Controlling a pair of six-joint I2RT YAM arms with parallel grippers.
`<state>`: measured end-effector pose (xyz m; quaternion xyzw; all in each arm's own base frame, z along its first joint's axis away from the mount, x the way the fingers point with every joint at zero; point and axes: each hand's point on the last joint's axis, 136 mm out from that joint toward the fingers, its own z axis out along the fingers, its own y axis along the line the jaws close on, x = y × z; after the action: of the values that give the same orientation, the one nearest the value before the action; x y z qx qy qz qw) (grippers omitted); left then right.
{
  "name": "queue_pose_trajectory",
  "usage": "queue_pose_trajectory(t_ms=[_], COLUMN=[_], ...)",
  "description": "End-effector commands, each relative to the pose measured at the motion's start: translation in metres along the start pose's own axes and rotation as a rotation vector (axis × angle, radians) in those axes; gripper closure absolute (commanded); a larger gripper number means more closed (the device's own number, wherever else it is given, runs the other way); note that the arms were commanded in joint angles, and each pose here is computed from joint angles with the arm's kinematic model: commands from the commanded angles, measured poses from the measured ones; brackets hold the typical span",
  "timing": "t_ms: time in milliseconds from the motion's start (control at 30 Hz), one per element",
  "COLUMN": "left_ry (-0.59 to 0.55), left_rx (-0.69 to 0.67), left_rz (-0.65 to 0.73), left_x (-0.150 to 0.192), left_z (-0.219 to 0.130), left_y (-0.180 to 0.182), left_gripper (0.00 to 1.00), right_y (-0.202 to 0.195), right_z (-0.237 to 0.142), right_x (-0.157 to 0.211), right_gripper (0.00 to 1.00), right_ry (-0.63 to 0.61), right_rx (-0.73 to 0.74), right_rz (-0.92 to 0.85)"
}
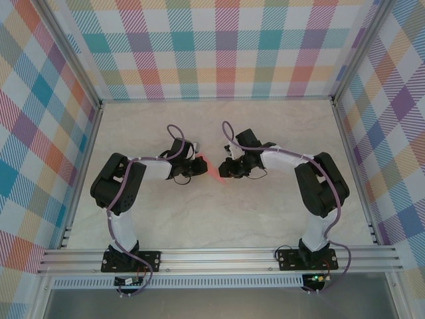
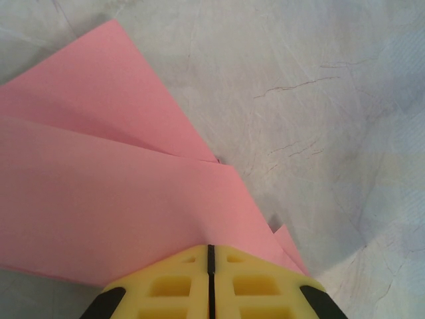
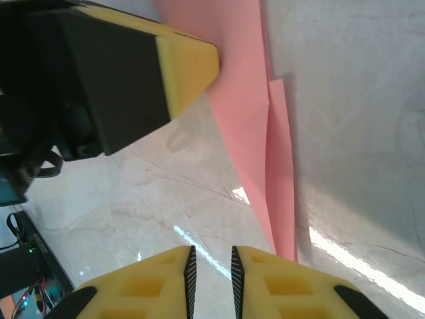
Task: Fold a paper plane with a square sheet of paper (pick it up from the middle)
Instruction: Fold the wing for the fifth time at the center of the table.
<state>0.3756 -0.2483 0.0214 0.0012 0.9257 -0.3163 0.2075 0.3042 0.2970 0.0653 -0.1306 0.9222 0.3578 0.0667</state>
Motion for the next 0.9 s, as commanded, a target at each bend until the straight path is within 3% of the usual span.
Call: queue_pose_trajectory(t_ms=[0, 333, 667, 867], left_ry=[0.080, 0.075, 0.059, 0.011], left_rx=[-0.145, -0.148, -0.129, -0.065], left_rz=[-0.039, -0.049, -0.044, -0.034], left_x=[0.027, 0.025, 0.019, 0.001], left_z=[0.009, 0.008, 0.003, -0.012], left_y=[0.038, 0.036, 0.028, 0.003], left_gripper=[0.92, 0.91, 0.90, 0.85], right_y=[0.001, 0.018, -0.008, -0.020], right_z=[-0.001, 0.030, 0.049, 0.055], right_x=[-0.001, -0.011, -0.012, -0.007], right_gripper=[0.74, 0.76, 0.81, 0.83], right_ry=[0.005, 0.068, 0.092, 0.105], right_rx=[0.020, -0.074, -0.021, -0.013], right_rz=[-0.025, -0.047, 0.000, 0.025])
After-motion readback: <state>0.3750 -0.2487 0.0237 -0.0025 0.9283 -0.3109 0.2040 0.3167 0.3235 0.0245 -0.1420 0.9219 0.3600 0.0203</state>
